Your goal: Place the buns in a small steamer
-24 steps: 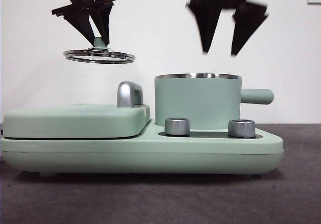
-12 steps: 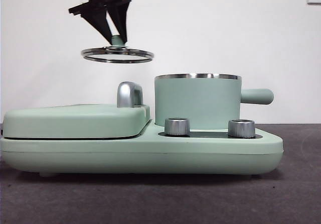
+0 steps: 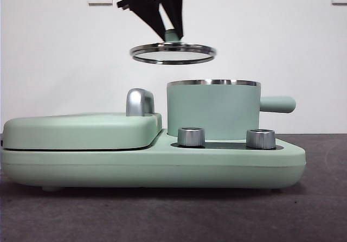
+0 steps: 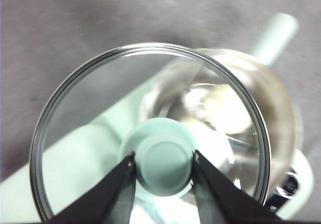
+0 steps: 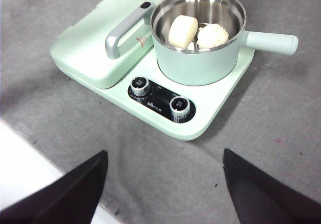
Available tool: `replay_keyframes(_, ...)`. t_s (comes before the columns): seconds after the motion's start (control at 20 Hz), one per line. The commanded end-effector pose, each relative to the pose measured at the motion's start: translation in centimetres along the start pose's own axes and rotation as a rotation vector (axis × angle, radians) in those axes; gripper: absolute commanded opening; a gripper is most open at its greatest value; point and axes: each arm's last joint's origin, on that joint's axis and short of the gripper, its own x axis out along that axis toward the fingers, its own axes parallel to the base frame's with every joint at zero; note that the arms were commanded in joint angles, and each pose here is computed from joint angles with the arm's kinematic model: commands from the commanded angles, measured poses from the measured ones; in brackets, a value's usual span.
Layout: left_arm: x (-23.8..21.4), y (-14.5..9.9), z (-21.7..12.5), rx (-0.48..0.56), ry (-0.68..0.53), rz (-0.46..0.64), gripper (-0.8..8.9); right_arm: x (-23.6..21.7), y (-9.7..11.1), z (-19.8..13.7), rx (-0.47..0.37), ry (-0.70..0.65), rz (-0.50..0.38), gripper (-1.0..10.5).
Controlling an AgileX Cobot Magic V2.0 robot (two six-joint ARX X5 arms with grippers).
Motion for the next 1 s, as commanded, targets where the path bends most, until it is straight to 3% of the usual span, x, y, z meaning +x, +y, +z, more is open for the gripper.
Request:
replay_keyframes(0.05,-1.5,-1.7,0.4,0.02,-0.064,-0.021,1.13,-0.9,0.0,-1.9,0.019,-0.062,0.026,3.6)
replay_keyframes(0.25,-1.3,-4.1,0.4,0.066,-0.064,-0.055,1.13,-1.6,0.0,-4.2,0.021,-0.111,0.039,3.6)
replay_keyframes(0.5,-0.9,-6.6,0.3,0.114,-0.071,-0.089,1.13,-1.9,0.0,-4.4,0.019,-0.126,0.041,3.6)
replay_keyframes(0.65,-0.7,-7.0,0.4,0.121,-0.08,-0.094,1.13,-1.9,0.0,-4.3,0.018,-0.128,0.041,3.8)
replay_keyframes(0.8,-0.7,-7.0,0.5,0.121,-0.091,-0.094,1.13,-1.9,0.0,-4.3,0.019,-0.128,0.039,4.8)
replay_keyframes(1.0,-0.7,-6.9,0.6,0.108,-0.093,-0.094,1.12,-1.9,0.0,-4.3,0.019,-0.128,0.039,4.9)
